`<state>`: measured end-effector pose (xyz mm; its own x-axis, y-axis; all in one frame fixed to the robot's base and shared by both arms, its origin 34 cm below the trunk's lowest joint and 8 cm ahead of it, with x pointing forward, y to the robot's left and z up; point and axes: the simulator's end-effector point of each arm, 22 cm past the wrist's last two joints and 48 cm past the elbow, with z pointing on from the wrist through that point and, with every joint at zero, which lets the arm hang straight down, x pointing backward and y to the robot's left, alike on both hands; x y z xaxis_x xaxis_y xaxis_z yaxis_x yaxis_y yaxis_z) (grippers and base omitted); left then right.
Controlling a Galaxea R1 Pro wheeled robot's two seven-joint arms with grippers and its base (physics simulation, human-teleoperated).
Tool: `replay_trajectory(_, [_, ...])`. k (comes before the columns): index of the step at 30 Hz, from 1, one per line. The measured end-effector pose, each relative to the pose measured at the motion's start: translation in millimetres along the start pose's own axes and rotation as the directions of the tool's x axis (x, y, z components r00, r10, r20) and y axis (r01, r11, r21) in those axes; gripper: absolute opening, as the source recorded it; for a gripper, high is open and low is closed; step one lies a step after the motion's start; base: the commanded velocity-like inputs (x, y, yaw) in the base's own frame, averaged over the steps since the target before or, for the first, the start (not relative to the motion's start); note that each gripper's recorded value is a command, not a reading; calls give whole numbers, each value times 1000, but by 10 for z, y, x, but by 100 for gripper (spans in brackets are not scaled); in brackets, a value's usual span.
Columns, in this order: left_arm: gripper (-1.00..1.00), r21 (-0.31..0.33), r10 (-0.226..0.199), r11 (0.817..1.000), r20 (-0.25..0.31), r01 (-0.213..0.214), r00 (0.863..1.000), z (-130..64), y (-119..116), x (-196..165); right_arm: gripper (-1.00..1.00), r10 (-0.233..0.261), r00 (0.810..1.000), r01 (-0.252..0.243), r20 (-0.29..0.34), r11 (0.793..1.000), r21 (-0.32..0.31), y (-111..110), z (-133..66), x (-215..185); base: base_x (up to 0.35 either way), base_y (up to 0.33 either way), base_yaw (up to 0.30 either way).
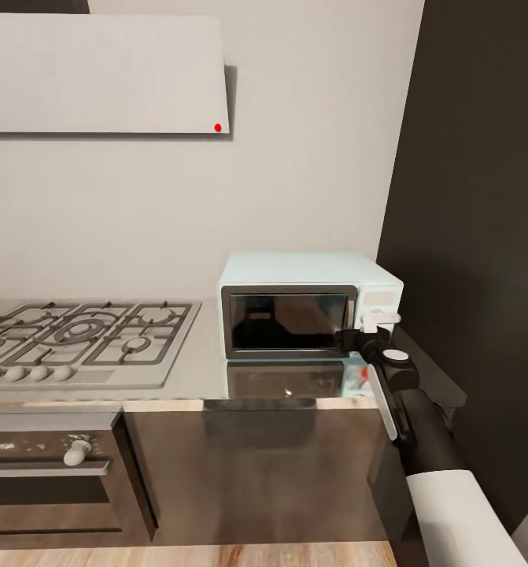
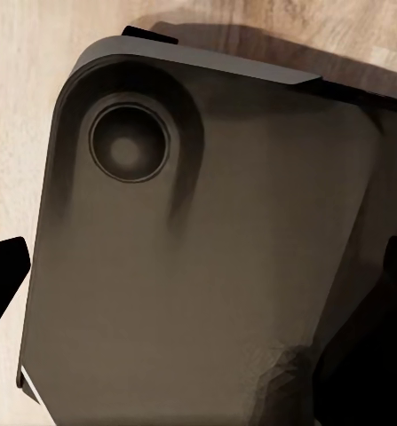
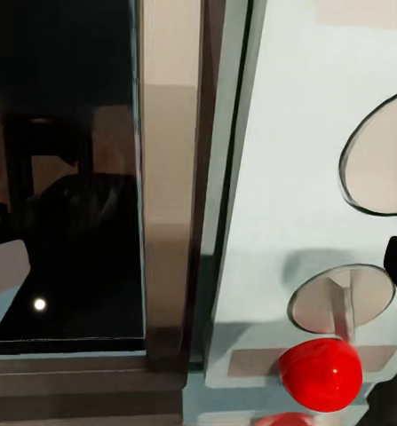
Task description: In the kitchen, take the popcorn bag from the countertop, put it into the microwave, and heat it until the popcorn is cooked so the cooked popcorn ends up inside the bag.
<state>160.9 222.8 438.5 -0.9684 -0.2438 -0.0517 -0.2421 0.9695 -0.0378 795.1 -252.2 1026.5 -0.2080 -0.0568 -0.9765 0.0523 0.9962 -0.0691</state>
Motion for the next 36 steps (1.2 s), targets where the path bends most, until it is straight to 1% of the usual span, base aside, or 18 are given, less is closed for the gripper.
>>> replay_trajectory(6, [100, 0, 0, 1000, 0, 0, 1000, 0, -1, 0, 100, 3, 1000, -3, -1, 1000, -7, 51, -3, -1, 0, 0, 0])
replay_trajectory(10, [100, 0, -1, 1000, 0, 1, 1000, 0, 1, 0, 100, 7, 1000, -7, -1, 1000, -8, 39, -3, -1, 46, 0, 0])
replay_trajectory(15, [100, -1, -2, 1000, 18, 2, 1000, 0, 5, -40, 100, 7, 1000, -7, -1, 1000, -6, 22, 0, 2, 43, 0, 0])
replay_trajectory(22, [100, -1, -2, 1000, 20, 2, 1000, 0, 2, -44, 100, 8, 1000, -8, -2, 1000, -7, 32, 0, 5, 15, 0, 0])
replay_trajectory(23, [100, -1, -2, 1000, 20, 2, 1000, 0, 2, -44, -100, 9, 1000, -9, -2, 1000, -10, 47, -2, 3, 0, 0, 0])
replay_trajectory(26, [100, -1, -2, 1000, 20, 2, 1000, 0, 2, -44, -100, 11, 1000, -11, -1, 1000, -11, 56, -3, 0, 0, 0, 0])
replay_trajectory(28, [100, -1, -2, 1000, 20, 2, 1000, 0, 2, -44, -100, 21, 1000, -21, -4, 999, -24, 80, -3, 5, 0, 0, 0])
replay_trajectory(29, [100, -1, -2, 1000, 20, 2, 1000, 0, 2, -44, -100, 6, 1000, -6, -5, 1000, -8, 41, -4, 5, 0, 0, 0])
replay_trajectory(30, [100, -1, -2, 1000, 20, 2, 1000, -1, 2, -44, -100, 4, 1000, -4, -6, 1000, -5, 33, -5, 7, 0, 0, 0])
replay_trajectory(36, [100, -1, -2, 1000, 20, 2, 1000, -1, 2, -44, -100, 4, 1000, -4, -9, 1000, -6, 34, -4, 16, 0, 0, 0])
